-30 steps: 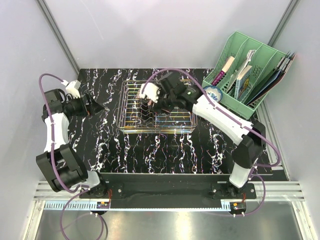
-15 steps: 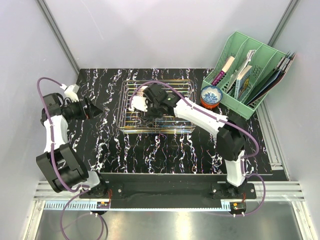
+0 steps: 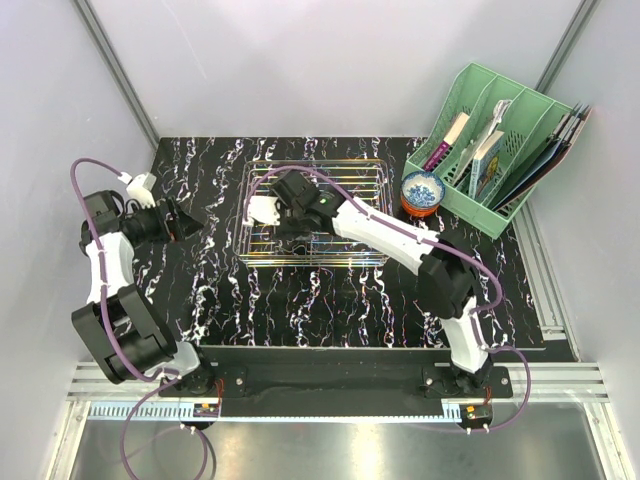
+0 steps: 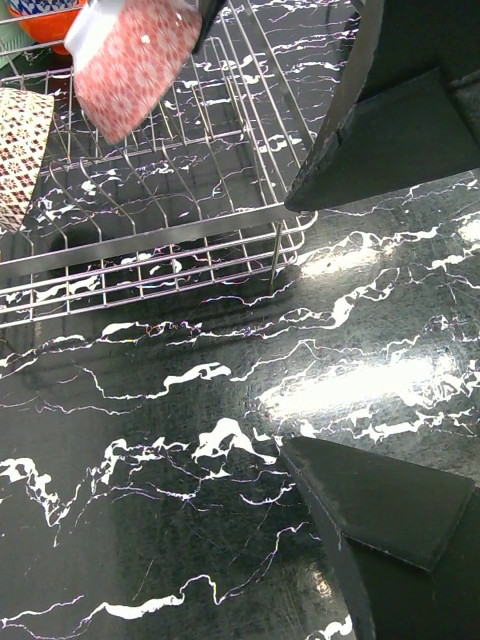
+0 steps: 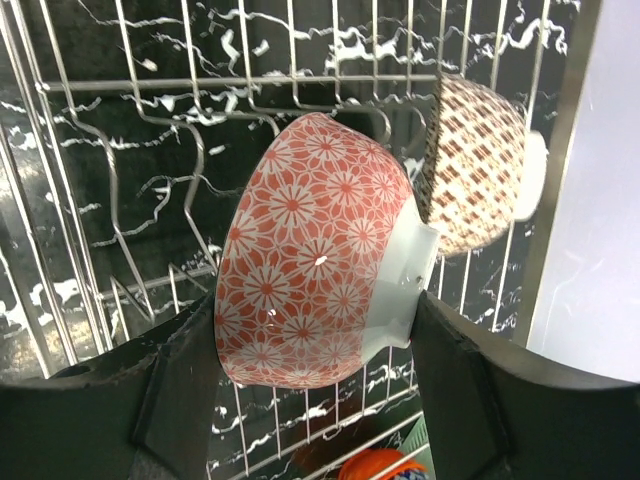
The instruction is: Load the bowls into the dish rack
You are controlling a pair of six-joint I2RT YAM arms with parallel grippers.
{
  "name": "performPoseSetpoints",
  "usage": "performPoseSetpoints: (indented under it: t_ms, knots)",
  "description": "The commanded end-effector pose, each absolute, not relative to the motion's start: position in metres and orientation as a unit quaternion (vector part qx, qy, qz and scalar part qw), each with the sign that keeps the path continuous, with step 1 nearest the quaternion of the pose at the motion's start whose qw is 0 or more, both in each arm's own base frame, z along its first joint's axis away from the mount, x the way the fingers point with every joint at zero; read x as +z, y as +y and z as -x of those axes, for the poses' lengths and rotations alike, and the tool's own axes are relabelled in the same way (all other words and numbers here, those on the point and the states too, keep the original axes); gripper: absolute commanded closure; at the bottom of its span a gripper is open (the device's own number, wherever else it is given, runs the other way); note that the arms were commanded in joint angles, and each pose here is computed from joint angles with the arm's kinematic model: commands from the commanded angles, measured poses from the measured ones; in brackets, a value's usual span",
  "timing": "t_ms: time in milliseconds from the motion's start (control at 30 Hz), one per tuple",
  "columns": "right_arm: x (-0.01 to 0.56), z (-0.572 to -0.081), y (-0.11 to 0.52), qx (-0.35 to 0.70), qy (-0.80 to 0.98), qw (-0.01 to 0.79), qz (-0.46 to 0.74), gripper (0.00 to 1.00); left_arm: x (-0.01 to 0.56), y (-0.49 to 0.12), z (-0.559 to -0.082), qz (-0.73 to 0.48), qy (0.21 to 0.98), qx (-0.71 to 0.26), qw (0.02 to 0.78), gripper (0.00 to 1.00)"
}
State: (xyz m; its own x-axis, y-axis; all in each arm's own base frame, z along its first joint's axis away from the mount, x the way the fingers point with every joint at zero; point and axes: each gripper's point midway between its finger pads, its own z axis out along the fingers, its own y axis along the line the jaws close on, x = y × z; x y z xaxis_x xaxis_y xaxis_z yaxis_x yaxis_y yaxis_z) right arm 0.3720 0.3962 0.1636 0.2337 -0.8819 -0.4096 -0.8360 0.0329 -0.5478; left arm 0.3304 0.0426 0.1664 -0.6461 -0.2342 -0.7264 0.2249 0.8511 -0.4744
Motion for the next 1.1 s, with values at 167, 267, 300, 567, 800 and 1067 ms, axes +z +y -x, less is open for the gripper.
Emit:
performPoseSetpoints:
  t_ms: [167, 267, 300, 567, 800, 1067]
  knots:
    - [0.187, -0.379, 0.432, -0.043, 0.587, 0.419, 0.692, 1.0, 0.165, 0.046, -0.328, -0.011, 0.856, -0.28, 0.435, 0.01]
    - [0.183, -0.377, 0.432, -0.046, 0.584, 0.414, 0.696, 0.96, 0.163, 0.047, -0.327, -0.009, 0.856, -0.282, 0.434, 0.01]
    - [0.181, -0.377, 0.432, -0.048, 0.584, 0.412, 0.698, 0.93, 0.163, 0.047, -0.327, -0.008, 0.855, -0.283, 0.434, 0.01]
    - [0.167, -0.374, 0.427, -0.053, 0.585, 0.396, 0.706, 0.41, 0.162, 0.049, -0.326, -0.006, 0.855, -0.285, 0.434, 0.01]
    - [0.162, -0.374, 0.429, -0.05, 0.584, 0.392, 0.709, 0.12, 0.16, 0.05, -0.325, -0.003, 0.855, -0.285, 0.433, 0.01]
    - [0.163, -0.37, 0.429, -0.039, 0.592, 0.392, 0.703, 0.04, 0.161, 0.051, -0.324, -0.003, 0.854, -0.285, 0.436, 0.01]
